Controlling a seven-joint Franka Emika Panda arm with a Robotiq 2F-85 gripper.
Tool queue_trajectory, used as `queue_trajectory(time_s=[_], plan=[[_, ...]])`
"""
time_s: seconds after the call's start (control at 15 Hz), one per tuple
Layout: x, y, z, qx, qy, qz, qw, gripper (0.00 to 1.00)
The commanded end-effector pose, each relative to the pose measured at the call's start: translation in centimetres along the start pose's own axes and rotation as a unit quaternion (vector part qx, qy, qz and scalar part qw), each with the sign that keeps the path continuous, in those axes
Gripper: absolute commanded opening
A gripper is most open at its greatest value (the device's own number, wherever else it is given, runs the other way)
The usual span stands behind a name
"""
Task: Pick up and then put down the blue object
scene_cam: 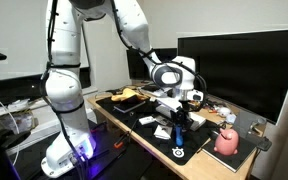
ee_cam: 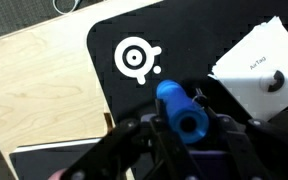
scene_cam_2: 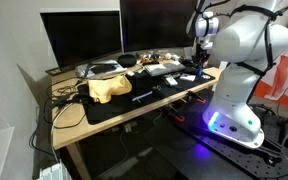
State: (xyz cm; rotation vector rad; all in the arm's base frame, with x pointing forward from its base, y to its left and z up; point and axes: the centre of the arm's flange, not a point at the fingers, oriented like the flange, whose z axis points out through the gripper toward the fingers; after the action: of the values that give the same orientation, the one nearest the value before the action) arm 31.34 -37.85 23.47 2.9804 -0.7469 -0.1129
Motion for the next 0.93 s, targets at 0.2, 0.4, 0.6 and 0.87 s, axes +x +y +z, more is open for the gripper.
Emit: queue_trajectory(time_s=[0.2,0.4,0.6,0.87], plan=[[-3.2,0.1,-5.0,-0.005,0.043,-0.01,0.999,0.09],[-4.7,0.5,-7.7,-0.015,0.068,-0.018,0.9974,0.09],[-5.9,0.9,-9.6,-0.021,0.089,-0.022,0.9956,0.09],[-7.3,1.7,-11.7,-0.032,0.12,-0.001,0.9923,0.09]])
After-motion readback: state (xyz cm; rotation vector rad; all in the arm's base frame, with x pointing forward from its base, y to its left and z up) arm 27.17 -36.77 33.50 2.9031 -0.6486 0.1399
